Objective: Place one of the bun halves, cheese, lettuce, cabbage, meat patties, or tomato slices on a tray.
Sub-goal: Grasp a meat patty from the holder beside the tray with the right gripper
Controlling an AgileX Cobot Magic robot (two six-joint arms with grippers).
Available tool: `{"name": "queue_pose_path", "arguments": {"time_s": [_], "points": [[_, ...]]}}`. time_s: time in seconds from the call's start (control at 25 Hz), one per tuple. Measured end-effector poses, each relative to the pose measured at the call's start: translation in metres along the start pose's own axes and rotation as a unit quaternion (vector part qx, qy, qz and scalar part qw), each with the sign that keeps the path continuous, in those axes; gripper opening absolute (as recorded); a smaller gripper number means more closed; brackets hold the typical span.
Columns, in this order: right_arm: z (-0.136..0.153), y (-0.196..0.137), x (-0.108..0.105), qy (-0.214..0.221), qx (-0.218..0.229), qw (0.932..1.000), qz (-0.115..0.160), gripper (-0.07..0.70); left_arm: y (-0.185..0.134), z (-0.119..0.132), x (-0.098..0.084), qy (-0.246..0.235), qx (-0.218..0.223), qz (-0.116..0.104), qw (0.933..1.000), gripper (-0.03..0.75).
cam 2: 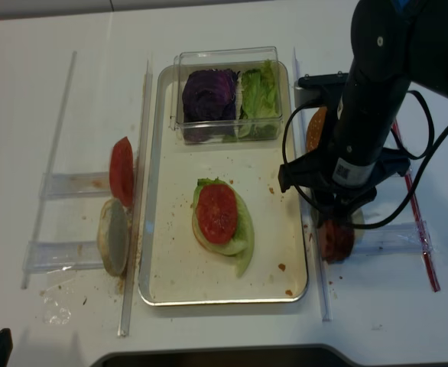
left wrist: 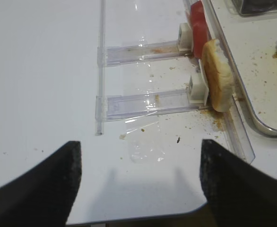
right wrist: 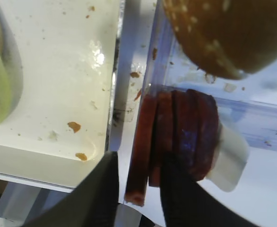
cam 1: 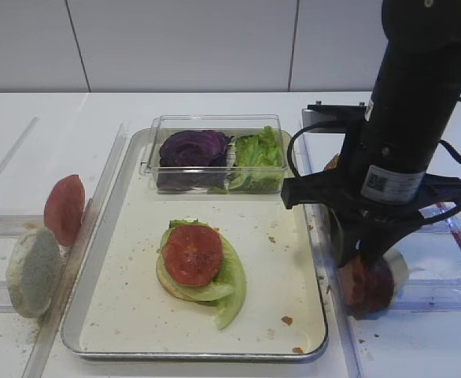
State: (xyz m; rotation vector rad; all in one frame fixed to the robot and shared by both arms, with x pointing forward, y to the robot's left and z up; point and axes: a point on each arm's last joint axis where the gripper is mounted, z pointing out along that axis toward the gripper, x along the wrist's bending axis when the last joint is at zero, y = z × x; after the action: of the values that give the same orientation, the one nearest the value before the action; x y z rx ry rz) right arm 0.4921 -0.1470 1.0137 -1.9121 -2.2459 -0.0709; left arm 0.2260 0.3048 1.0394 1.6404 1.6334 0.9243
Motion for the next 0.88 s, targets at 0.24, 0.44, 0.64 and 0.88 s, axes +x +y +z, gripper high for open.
{"name": "queue_pose_path", "arguments": {"time_s": [0.24,0.44,0.64,0.88], "points": [[0.0000,0.0000,0.0000,0.000,0.000,1.0000,0.000,0.176,0.0000,0.0000,0.0000,0.000,0.000,0.000,1.0000,0.481],[0.0000,0.0000,-0.0002,-0.001,0.000,1.0000,-0.001,0.168,-0.0001,0.0001,0.0000,0.000,0.000,0.000,1.0000,0.481],[0.0000,0.0002,-0.0008,-0.004,-0.001,0.9999,-0.011,0.073,-0.0001,0.0001,0.0000,0.000,0.000,0.000,1.0000,0.481],[0.0000,0.0002,-0.0010,-0.005,-0.001,0.9997,-0.024,0.070,-0.0001,0.0001,0.0000,0.000,0.000,0.000,1.0000,0.481]]}}
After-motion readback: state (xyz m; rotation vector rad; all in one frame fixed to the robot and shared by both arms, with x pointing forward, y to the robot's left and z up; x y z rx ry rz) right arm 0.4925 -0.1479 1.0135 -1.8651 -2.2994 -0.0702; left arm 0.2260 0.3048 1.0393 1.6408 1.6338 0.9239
